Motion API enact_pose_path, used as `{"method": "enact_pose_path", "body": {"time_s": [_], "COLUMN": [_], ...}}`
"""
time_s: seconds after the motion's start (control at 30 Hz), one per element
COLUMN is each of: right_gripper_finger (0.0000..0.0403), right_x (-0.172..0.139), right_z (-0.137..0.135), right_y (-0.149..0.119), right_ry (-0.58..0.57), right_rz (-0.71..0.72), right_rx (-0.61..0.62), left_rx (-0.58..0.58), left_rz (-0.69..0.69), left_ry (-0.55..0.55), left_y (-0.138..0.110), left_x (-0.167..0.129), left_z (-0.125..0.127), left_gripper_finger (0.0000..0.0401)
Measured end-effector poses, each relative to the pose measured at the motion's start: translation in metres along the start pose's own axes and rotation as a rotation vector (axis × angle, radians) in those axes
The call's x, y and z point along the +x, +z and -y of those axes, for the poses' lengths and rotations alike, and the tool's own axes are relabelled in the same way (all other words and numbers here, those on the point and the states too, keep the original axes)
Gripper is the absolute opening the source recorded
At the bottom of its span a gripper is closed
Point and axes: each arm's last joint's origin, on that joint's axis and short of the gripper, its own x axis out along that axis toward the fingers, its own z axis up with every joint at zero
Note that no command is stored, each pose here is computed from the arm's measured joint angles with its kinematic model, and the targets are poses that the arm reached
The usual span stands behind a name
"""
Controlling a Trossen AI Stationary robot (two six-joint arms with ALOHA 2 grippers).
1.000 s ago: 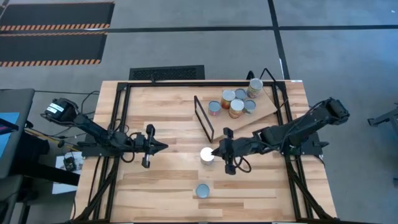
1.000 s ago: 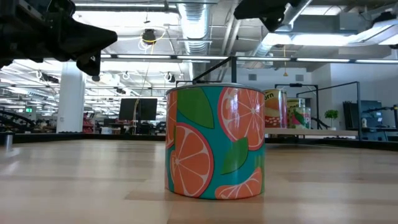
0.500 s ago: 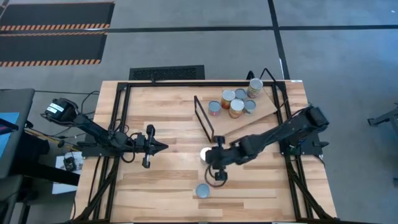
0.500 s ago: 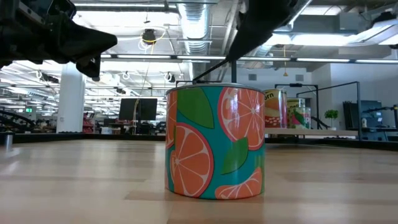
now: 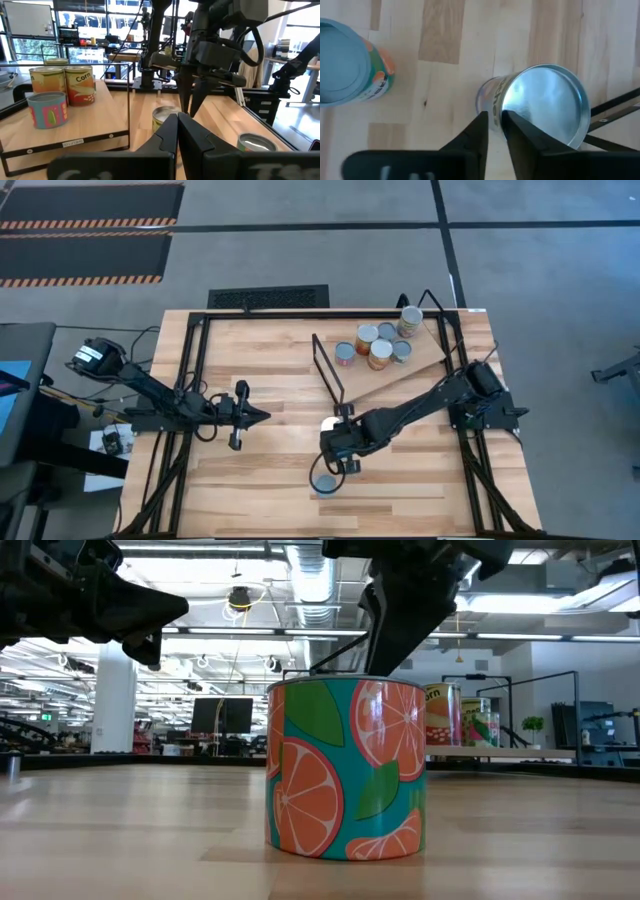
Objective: Pick and place cans onto a shelf
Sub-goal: Put the canned peaches on the shelf
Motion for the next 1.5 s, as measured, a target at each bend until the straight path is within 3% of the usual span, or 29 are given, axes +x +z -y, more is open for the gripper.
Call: {"method": "enact_pose_path", "body": {"time_s": [0.27,0.4,0.53,0.73,0.9,1.1,1.5], "right_gripper_finger": [0.0009,0.0013,0.0006,0.0004,0.0004,0.0003,0.0004], "right_x": [-0.001,-0.014,-0.046,-0.087,-0.114,-0.130,-0.136], "right_z": [0.006,0.010,0.013,0.017,0.029,0.056,0.137], "right_y": [0.000,0.004,0.009,-0.007,-0.036,-0.080,-0.161], "right_ry": [0.000,0.022,0.050,0.056,0.027,-0.120,-0.351], "right_rz": [-0.002,-0.011,0.035,0.005,-0.093,-0.233,-0.258], "right_rx": [-0.014,0.015,0.054,0.137,0.259,0.415,0.770], "left_rx": [0.000,-0.012,-0.014,-0.015,-0.014,-0.014,-0.019], "left_rz": [0.000,0.000,0.000,0.000,-0.001,-0.004,-0.013], "left_ry": [0.023,0.023,0.023,0.023,0.023,0.023,0.025], "left_y": [0.000,0.000,0.000,0.000,0.000,0.000,-0.001], "left_x": [0.000,0.000,0.000,0.000,0.000,0.000,0.000], "left_z": [-0.001,-0.001,-0.001,-0.001,-0.001,-0.001,-0.001], "left_gripper_finger": [0.0000,0.0000,0.0000,0.0000,0.0000,0.0000,0.0000]}}
